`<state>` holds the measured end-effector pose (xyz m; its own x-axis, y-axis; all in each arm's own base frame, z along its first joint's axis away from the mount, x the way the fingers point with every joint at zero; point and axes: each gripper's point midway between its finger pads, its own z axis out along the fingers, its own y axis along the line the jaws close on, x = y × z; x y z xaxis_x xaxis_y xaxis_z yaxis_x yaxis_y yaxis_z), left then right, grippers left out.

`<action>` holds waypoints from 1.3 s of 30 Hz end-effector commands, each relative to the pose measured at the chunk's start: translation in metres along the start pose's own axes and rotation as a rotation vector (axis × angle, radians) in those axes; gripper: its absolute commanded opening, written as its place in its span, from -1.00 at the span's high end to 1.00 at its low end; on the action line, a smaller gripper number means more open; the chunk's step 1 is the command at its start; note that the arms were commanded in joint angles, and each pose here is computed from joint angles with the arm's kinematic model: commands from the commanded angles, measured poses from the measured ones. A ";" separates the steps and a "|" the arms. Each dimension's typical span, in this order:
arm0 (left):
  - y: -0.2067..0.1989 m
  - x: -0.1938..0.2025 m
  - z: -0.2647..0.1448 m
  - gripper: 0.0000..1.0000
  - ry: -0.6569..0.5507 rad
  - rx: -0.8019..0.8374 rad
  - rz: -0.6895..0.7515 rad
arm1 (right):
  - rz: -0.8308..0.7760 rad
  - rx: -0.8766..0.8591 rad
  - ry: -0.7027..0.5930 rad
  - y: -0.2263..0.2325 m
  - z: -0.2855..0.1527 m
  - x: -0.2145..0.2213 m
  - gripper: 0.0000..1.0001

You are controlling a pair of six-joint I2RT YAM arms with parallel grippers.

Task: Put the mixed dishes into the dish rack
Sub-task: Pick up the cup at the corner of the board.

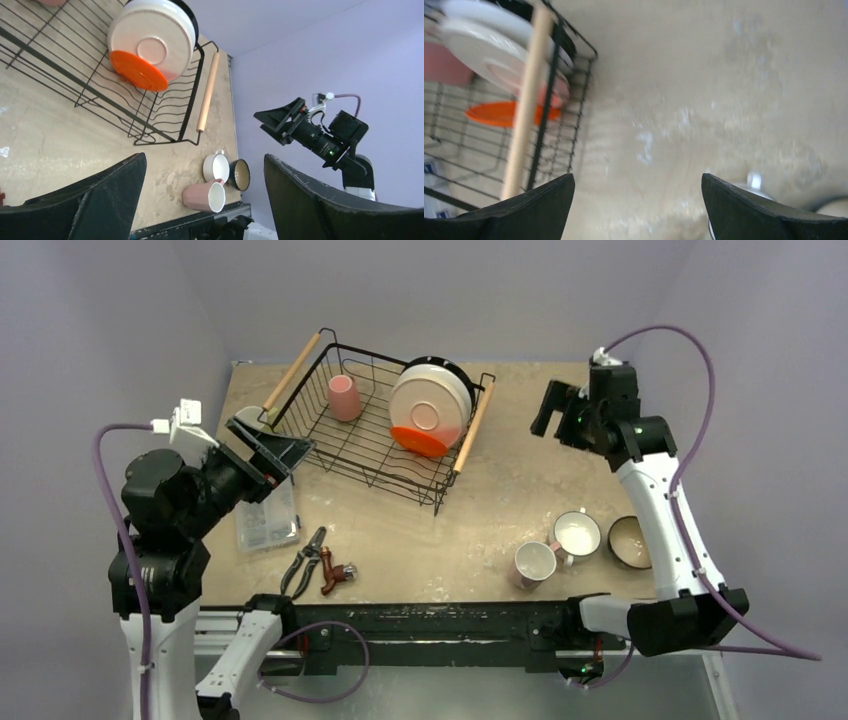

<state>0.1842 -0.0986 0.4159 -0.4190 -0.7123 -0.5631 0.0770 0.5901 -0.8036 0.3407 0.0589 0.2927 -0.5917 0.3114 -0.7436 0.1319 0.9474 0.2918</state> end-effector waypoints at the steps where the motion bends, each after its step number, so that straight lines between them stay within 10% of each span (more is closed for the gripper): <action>1: -0.001 0.016 0.020 -0.69 0.131 0.033 -0.069 | 0.033 0.132 0.384 -0.038 -0.021 0.112 -0.98; 11: 0.004 0.028 0.028 -0.68 0.191 0.038 -0.135 | 0.109 0.108 0.510 -0.066 -0.056 0.217 -0.93; 39: -0.011 0.019 0.059 -0.65 0.249 0.096 -0.247 | 0.129 0.182 0.596 -0.081 -0.016 0.260 0.59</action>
<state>0.2162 -0.1339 0.3891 -0.6258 -0.7141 -0.3137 -0.0209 0.4175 -0.9084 0.1501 0.0602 0.0904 -0.9084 0.3589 -0.2145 0.3160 0.9253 0.2098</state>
